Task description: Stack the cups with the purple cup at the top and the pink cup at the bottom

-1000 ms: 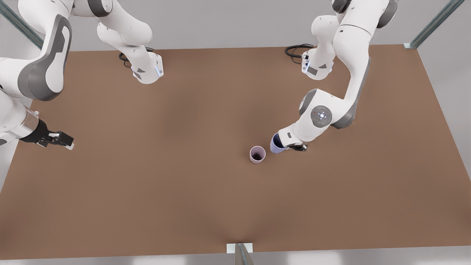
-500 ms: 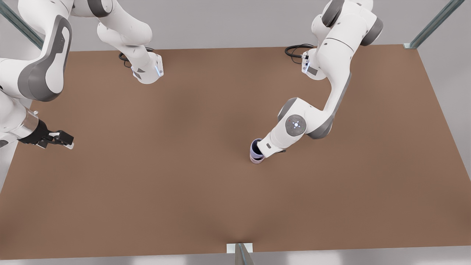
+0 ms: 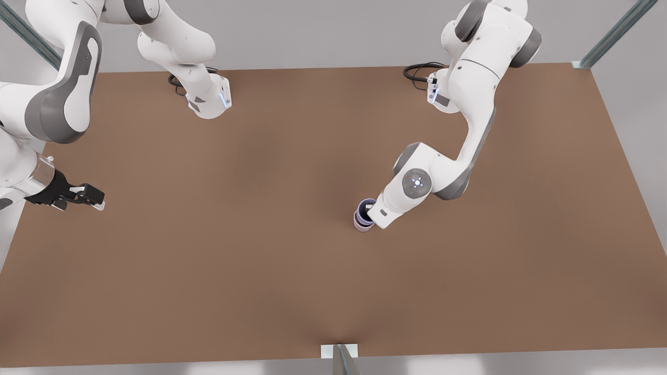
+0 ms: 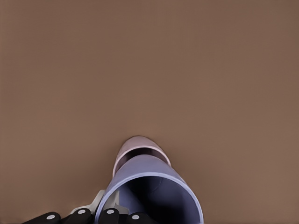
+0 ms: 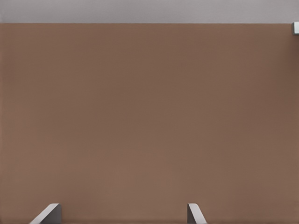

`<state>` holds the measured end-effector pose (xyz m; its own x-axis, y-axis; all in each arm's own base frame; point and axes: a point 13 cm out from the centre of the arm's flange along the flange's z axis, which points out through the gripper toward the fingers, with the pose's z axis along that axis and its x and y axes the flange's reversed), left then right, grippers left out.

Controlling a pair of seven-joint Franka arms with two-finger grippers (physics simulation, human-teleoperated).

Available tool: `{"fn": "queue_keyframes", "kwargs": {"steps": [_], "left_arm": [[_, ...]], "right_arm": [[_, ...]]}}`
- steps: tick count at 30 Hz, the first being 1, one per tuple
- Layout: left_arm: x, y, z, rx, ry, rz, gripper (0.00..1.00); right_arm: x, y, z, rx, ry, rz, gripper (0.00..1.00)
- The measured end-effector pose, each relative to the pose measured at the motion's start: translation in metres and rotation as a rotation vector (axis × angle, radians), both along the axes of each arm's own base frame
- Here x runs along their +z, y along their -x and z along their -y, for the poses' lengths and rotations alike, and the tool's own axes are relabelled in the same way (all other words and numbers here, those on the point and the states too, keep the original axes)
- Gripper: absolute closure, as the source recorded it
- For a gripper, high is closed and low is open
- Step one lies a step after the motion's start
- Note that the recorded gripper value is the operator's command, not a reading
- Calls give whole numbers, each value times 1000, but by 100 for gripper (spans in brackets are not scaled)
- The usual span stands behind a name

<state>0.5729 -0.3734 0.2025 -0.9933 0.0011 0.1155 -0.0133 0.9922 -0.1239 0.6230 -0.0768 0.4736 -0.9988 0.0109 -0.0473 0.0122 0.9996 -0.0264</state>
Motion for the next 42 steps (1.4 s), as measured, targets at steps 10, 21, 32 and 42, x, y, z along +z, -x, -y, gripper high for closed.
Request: {"fn": "queue_keyframes", "kwargs": {"steps": [10, 21, 32, 42], "left_arm": [[-22, 8, 6, 49, -15, -36, 75], [-21, 8, 8, 82, -17, -37, 63], [-16, 3, 8, 90, -15, -22, 0], [145, -91, -129, 217, -93, 125, 0]], "right_arm": [[1, 0, 0, 8, -1, 1, 0], [1, 0, 0, 13, 1, 1, 0], [0, 0, 1, 15, 1, 0, 0], [0, 0, 1, 16, 1, 0, 0]]}}
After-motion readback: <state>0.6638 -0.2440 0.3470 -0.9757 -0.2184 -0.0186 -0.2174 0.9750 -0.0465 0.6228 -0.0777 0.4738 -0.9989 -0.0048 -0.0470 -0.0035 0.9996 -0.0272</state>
